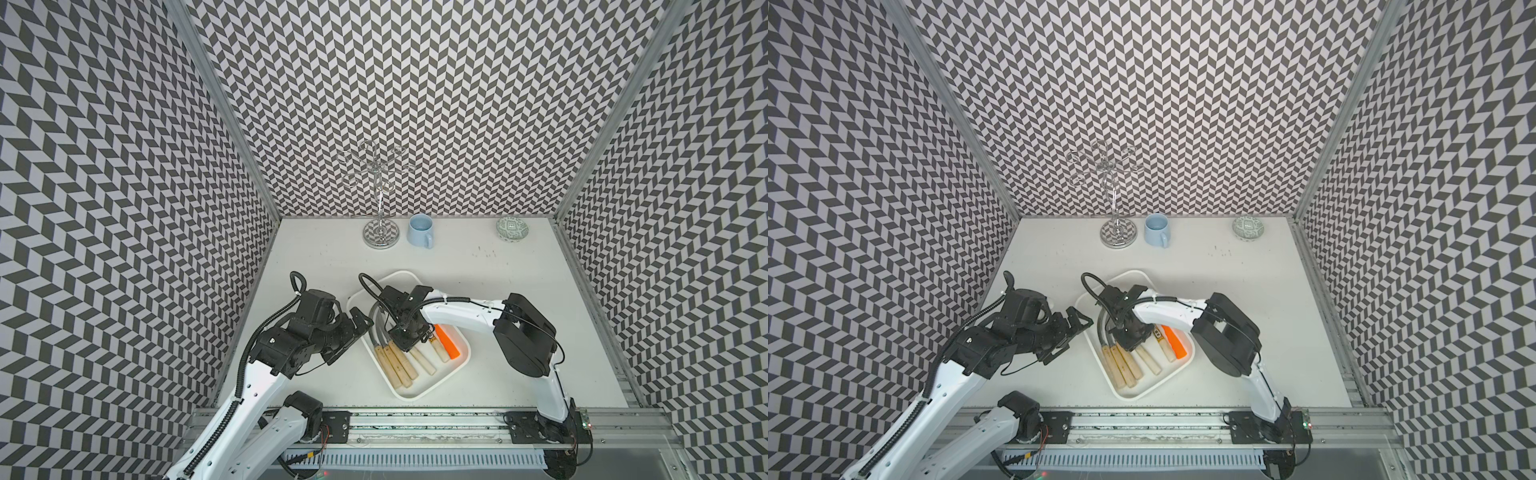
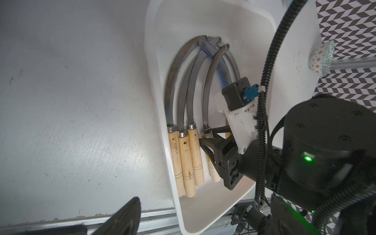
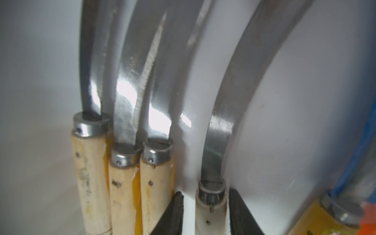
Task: Put small sickles into storage boxes
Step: Place the sickle in the storage box.
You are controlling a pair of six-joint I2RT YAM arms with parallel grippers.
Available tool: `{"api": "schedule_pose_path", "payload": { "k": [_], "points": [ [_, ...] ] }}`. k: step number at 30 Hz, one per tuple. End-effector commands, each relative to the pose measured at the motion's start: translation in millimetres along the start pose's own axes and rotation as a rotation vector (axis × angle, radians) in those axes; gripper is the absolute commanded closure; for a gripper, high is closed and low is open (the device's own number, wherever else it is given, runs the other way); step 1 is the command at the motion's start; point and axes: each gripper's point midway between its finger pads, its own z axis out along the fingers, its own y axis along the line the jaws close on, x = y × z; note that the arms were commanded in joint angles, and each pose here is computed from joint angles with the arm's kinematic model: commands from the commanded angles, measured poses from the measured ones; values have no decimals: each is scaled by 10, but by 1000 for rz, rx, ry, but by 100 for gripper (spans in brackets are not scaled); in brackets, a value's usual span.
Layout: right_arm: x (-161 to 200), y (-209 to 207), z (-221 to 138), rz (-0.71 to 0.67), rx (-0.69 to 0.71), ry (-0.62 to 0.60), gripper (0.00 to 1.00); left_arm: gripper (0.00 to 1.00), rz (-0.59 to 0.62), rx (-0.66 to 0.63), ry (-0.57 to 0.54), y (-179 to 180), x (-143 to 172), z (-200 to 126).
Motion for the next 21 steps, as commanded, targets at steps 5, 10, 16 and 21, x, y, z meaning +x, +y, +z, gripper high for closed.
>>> {"api": "schedule_pose_path", "payload": {
  "k": [5,10,16,21],
  "points": [
    [-102,39,-261,-40,1,-69,51,0,-39,-15,-38,-77,-99,-103],
    [-150,52,-441,-48,6,-96,44,1,-34,-20,-52,-103,-137,-119],
    [-181,19,-726,-50,36,-139,42,0,-23,-13,-51,-121,-160,-57],
    [-281,80,-1246,-70,19,-258,38,0,-10,-10,-49,-145,-215,48]
  ]
}}
